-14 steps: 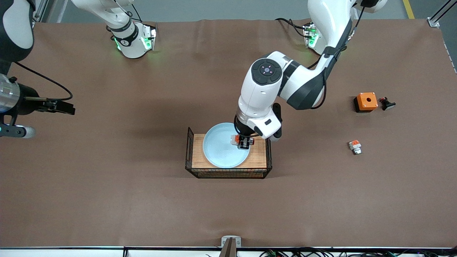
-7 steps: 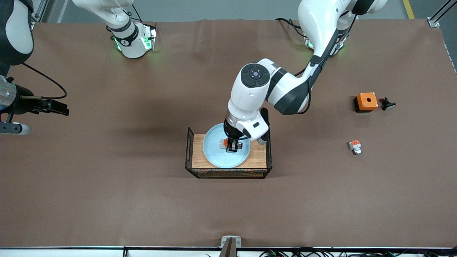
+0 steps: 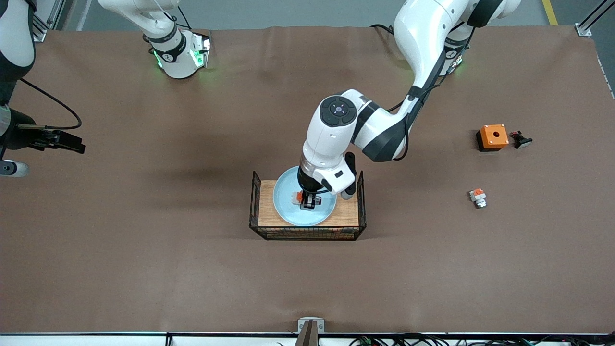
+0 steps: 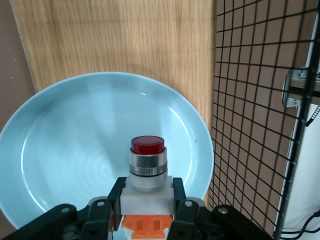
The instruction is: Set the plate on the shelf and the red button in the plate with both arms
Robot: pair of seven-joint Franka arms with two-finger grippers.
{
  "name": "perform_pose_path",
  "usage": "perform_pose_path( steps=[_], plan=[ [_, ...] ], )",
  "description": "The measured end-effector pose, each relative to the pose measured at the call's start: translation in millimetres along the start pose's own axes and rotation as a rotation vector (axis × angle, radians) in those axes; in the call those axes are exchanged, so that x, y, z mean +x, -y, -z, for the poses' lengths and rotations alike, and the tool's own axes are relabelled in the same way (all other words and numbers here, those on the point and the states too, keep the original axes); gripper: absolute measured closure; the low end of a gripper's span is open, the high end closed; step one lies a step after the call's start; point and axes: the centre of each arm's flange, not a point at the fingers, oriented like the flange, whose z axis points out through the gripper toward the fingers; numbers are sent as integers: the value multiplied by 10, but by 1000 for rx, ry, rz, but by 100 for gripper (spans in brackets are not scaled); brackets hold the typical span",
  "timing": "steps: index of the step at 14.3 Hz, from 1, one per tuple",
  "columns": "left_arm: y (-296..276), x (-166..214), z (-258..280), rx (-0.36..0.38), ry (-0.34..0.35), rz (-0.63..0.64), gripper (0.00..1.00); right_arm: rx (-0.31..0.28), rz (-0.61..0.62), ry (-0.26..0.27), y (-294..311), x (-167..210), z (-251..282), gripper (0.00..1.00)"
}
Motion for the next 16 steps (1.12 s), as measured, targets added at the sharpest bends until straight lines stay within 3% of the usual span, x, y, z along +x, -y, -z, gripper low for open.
perform_pose_path(
  steps=[7, 8, 13, 14, 16],
  plan=[
    [34, 22, -149, 13, -8, 0, 59, 1, 12, -71, 70, -71, 492, 0],
    [34, 21, -147, 13, -8, -1, 54, 2, 10, -81, 55, -96, 576, 0],
    [-54, 15, 62, -5, -3, 4, 6, 3, 23, -34, 31, -346, 765, 0],
    [-93, 24, 187, -7, -6, 6, 0, 7, 24, -33, 28, -440, 842, 0],
    [-168, 48, 529, -10, -13, -20, 0, 18, 26, -25, 17, -630, 944, 0]
  ],
)
